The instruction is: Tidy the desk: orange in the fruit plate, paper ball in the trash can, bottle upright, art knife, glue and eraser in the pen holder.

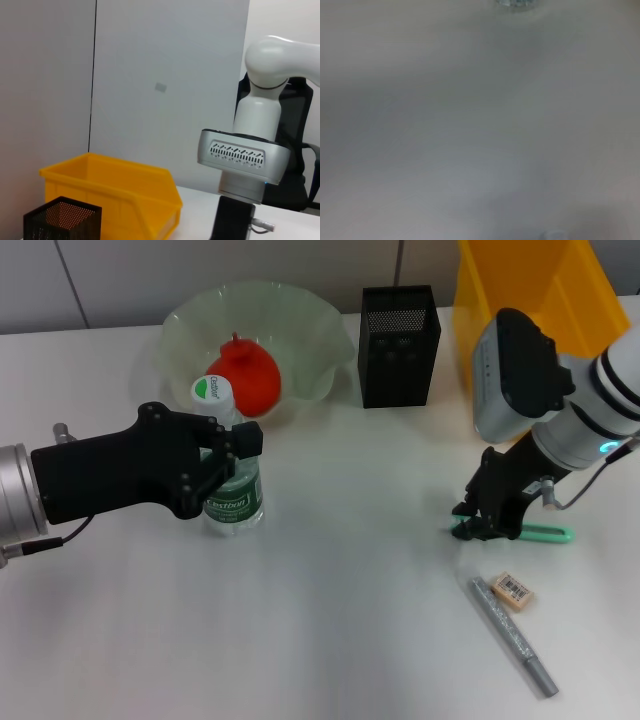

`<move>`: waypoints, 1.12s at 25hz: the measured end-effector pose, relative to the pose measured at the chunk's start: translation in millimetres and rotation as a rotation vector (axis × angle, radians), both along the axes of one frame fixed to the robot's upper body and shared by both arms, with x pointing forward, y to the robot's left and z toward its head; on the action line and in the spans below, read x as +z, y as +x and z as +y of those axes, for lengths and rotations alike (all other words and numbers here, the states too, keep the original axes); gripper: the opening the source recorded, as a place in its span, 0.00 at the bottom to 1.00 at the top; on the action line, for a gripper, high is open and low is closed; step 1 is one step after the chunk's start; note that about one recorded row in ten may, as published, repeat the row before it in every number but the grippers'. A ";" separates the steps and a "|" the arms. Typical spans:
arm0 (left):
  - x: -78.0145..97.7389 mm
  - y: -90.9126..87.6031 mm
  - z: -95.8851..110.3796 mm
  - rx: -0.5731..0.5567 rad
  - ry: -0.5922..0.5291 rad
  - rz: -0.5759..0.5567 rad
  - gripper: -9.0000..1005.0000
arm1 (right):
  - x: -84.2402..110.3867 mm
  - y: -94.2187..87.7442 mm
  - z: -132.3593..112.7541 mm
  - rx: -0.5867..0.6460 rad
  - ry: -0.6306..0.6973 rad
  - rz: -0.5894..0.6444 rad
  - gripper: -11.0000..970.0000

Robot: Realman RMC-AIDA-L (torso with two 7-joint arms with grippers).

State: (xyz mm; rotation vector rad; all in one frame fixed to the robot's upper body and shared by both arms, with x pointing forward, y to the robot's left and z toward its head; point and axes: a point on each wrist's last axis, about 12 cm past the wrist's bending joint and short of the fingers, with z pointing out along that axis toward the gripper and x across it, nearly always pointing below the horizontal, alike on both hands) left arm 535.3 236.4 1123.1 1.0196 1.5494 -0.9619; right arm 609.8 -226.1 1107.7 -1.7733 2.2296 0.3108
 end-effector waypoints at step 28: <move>6.8 -1.1 11.0 0.000 -0.030 -0.008 0.03 | 93.6 -29.8 -26.9 -0.115 0.475 -0.378 0.21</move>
